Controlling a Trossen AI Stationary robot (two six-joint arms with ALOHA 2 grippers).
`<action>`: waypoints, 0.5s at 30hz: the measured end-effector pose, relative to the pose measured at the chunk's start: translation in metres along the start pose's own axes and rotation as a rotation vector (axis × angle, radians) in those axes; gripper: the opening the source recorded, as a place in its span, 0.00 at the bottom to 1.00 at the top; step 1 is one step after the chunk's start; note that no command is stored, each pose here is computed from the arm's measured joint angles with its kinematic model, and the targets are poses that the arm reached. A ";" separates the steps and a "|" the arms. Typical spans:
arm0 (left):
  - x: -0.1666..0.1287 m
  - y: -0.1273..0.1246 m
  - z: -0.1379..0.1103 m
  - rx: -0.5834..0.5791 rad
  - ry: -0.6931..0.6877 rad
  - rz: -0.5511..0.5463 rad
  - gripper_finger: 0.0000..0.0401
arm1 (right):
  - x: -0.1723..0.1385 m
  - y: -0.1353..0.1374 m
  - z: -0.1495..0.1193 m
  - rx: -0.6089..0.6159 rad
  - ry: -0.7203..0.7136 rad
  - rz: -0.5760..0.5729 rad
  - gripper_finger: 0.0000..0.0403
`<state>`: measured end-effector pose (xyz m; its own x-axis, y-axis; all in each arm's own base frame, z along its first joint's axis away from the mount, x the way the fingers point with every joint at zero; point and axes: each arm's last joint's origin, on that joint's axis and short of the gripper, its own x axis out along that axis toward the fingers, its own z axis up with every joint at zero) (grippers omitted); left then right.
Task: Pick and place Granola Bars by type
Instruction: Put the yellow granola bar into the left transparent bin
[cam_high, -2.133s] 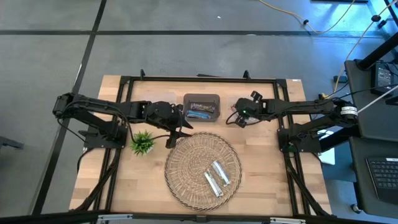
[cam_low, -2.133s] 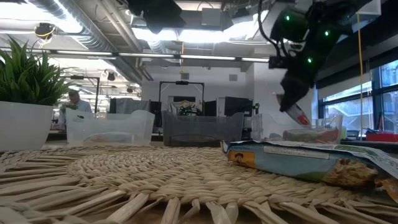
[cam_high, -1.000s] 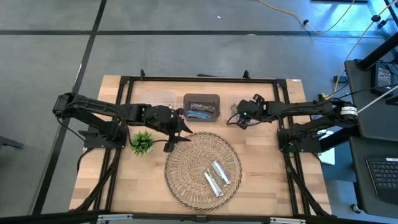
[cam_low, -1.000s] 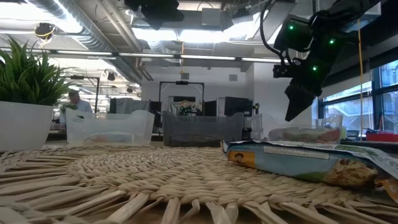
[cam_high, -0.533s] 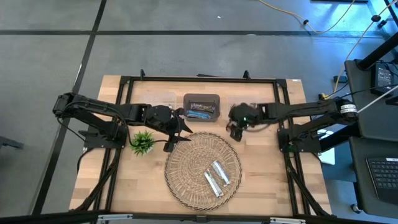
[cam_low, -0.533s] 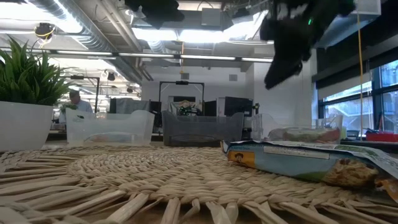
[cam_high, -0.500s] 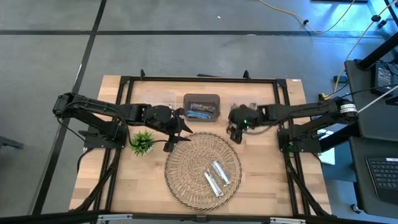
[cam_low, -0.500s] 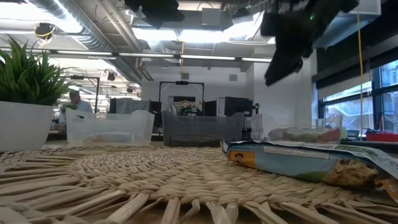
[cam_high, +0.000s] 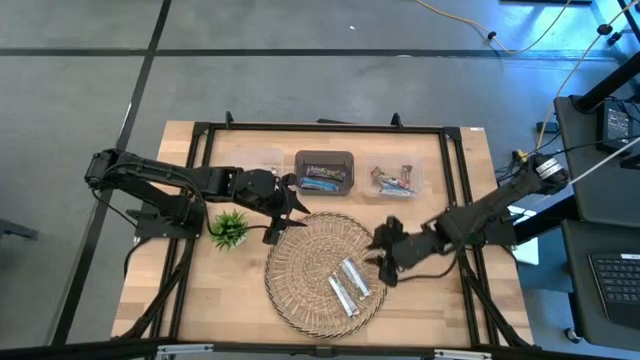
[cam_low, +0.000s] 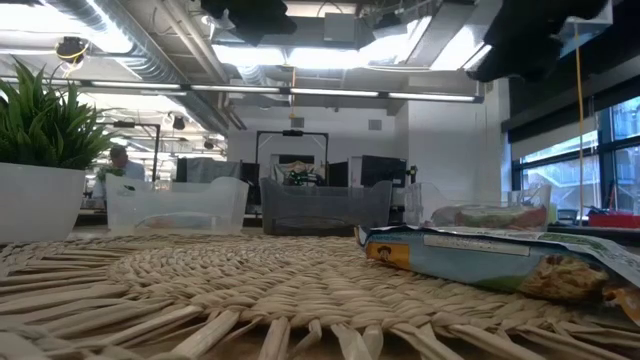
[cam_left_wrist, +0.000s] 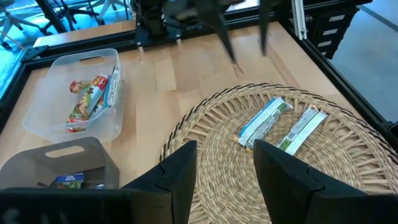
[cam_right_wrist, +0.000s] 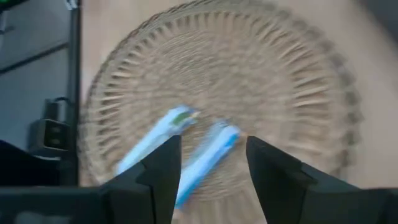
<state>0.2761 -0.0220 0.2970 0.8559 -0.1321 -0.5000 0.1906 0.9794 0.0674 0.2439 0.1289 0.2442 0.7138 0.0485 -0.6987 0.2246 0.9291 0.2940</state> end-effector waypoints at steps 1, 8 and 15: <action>0.000 0.000 0.000 0.000 0.000 0.000 0.38 | 0.004 0.004 -0.003 0.020 0.004 0.008 0.46; 0.000 0.000 0.000 0.000 0.000 0.000 0.38 | 0.036 0.038 -0.003 0.025 0.136 -0.093 0.46; 0.000 0.000 0.000 0.000 0.001 -0.001 0.38 | 0.068 0.057 -0.003 0.081 0.337 -0.314 0.46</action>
<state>0.2761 -0.0220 0.2969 0.8552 -0.1330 -0.5010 0.1915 0.9792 0.0668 0.3031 0.1858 0.2115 0.3509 -0.1021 -0.9308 0.4561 0.8868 0.0747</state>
